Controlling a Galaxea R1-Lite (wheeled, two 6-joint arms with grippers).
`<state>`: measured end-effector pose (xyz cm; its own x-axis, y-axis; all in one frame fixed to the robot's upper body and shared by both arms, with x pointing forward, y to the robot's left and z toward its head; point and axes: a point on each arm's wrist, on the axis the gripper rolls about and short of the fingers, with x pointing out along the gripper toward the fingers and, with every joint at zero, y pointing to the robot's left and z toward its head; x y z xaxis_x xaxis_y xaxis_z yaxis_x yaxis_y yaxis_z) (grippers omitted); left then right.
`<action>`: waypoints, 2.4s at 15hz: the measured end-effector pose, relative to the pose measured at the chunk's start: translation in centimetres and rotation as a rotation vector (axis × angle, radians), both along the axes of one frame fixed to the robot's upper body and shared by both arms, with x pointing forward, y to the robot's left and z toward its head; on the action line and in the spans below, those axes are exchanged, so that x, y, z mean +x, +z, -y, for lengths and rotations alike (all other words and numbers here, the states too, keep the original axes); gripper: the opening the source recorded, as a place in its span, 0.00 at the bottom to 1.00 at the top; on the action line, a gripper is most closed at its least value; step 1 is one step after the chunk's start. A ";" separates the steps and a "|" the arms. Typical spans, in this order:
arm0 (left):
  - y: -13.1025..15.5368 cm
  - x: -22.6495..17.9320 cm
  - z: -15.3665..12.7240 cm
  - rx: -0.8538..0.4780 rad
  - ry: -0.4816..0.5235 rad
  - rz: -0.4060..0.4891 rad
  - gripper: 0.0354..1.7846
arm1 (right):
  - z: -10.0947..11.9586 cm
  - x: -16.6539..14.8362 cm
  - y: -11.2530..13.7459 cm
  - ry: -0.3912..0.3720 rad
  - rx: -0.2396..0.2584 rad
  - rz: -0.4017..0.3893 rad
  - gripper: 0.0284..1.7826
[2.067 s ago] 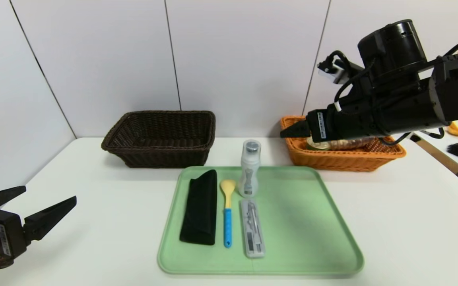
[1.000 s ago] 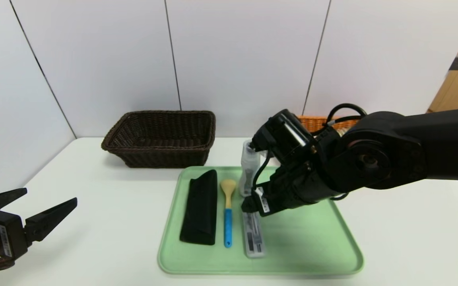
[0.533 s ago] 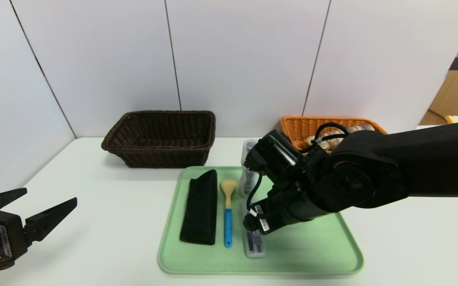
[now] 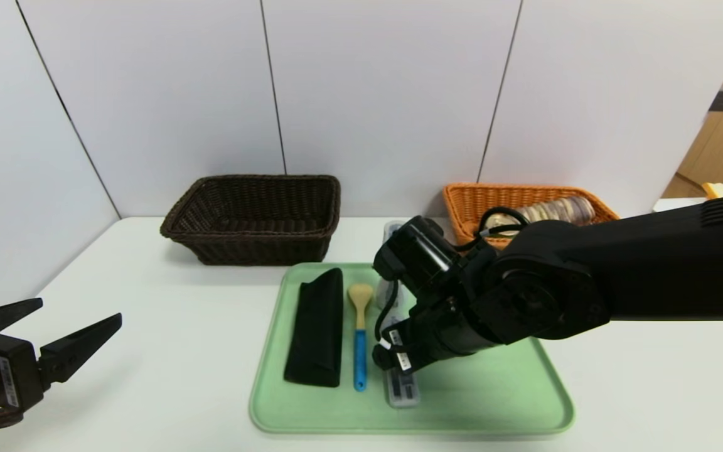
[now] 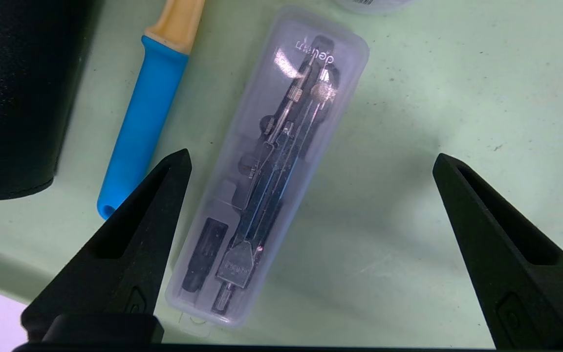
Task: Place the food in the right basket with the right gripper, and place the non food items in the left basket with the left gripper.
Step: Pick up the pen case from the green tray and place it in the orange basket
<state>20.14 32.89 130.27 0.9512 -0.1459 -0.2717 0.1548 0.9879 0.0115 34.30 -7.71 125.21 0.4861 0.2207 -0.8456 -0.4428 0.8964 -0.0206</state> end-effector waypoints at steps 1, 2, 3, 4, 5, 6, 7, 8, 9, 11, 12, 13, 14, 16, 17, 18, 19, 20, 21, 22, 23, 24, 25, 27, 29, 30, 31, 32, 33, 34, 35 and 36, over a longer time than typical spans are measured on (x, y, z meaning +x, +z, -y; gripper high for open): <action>0.0 0.0 0.0 0.000 0.000 0.000 0.94 | -0.1 0.1 -0.2 -0.001 -0.004 -0.002 0.95; 0.0 0.0 0.0 0.000 0.000 -0.001 0.94 | -0.1 0.1 -0.4 -0.003 -0.008 -0.005 0.95; 0.0 0.0 0.0 0.000 0.001 -0.002 0.94 | -0.2 0.2 -0.5 -0.003 -0.006 -0.004 0.95; 0.0 0.0 0.0 0.000 0.001 -0.002 0.94 | -0.3 0.3 -0.7 -0.003 0.004 0.007 0.95; 0.0 0.0 0.0 0.000 0.000 -0.001 0.94 | -0.5 0.4 -0.7 -0.004 0.017 0.021 0.95; 0.0 0.0 0.0 0.000 0.001 -0.001 0.94 | -0.6 0.6 -0.8 -0.004 0.028 0.031 0.95; 0.0 0.0 0.0 0.000 0.001 -0.001 0.94 | -0.6 0.6 -0.9 -0.003 0.027 0.030 0.95; 0.0 0.0 0.0 0.000 0.001 -0.001 0.94 | -0.6 0.6 -1.0 -0.004 0.026 0.030 0.95; 0.0 0.0 0.0 0.000 0.000 -0.001 0.94 | -0.6 0.5 -1.1 -0.004 0.025 0.029 0.95; 0.0 0.0 0.0 0.000 0.001 -0.001 0.94 | -0.5 0.4 -1.3 -0.005 0.021 0.025 0.95; 0.0 0.0 0.0 0.000 0.001 -0.001 0.94 | -0.4 0.3 -1.4 -0.006 0.017 0.023 0.90; 0.0 0.0 0.0 -0.001 0.001 -0.001 0.94 | -0.3 0.3 -1.4 -0.007 0.018 0.026 0.80; 0.0 0.0 0.0 0.000 0.001 -0.001 0.94 | -0.3 0.3 -1.4 -0.006 0.024 0.027 0.72; -0.1 0.0 0.0 -0.001 0.001 -0.003 0.94 | -0.3 0.3 -1.4 -0.006 0.022 0.029 0.57; -0.1 0.0 0.0 -0.001 0.001 -0.004 0.94 | -0.3 0.3 -1.4 -0.005 0.021 0.029 0.52; -0.1 0.0 0.0 -0.002 0.001 -0.004 0.94 | -0.3 0.3 -1.4 -0.005 0.021 0.029 0.46; -0.1 0.0 0.0 -0.002 0.001 -0.005 0.94 | -0.3 0.3 -1.4 -0.004 0.022 0.028 0.41; -0.1 0.0 0.0 -0.002 0.001 -0.004 0.94 | -0.2 0.2 -1.3 -0.004 0.023 0.027 0.30; -0.1 0.0 0.0 -0.002 0.001 -0.004 0.94 | -0.2 0.2 -1.3 -0.004 0.023 0.027 0.30; -0.2 0.0 0.0 -0.002 0.001 -0.005 0.94 | -0.2 0.2 -1.3 -0.005 0.023 0.026 0.30; -0.2 0.0 0.0 -0.002 0.001 -0.006 0.94 | -0.2 0.2 -1.3 -0.005 0.023 0.026 0.30; -0.2 0.0 0.0 -0.002 0.001 -0.006 0.94 | 0.0 0.1 -1.2 -0.007 0.022 0.025 0.30; -0.2 0.0 0.0 -0.002 0.001 -0.006 0.94 | 0.1 0.1 -1.0 -0.008 0.024 0.027 0.30; -0.2 0.0 0.0 -0.002 0.001 -0.006 0.94 | 0.4 0.0 -0.5 -0.012 0.034 0.035 0.30; -0.2 -0.1 0.0 -0.002 0.001 -0.006 0.94 | 0.8 -0.3 0.4 -0.025 0.060 0.049 0.30; -0.2 -0.1 0.0 -0.002 0.001 -0.006 0.94 | 1.0 -0.6 0.8 -0.031 0.071 0.057 0.30; -0.2 -0.1 0.0 -0.003 0.001 -0.007 0.94 | 1.3 -0.8 1.4 -0.034 0.084 0.070 0.30; -0.2 -0.1 0.0 -0.004 0.002 -0.006 0.94 | 1.6 -1.1 2.0 -0.035 0.097 0.083 0.30; -0.2 -0.1 0.0 -0.005 0.002 -0.007 0.94 | 2.0 -1.4 2.7 -0.037 0.114 0.099 0.30; -0.2 -0.1 0.0 -0.006 0.002 -0.006 0.94 | 2.6 -1.7 3.6 -0.044 0.131 0.116 0.30; -0.1 -0.1 0.0 -0.007 0.002 -0.004 0.94 | 3.4 -1.8 4.5 -0.055 0.149 0.136 0.30; -0.1 -0.1 0.0 -0.008 0.002 -0.002 0.94 | 4.4 -1.7 5.4 -0.074 0.165 0.160 0.30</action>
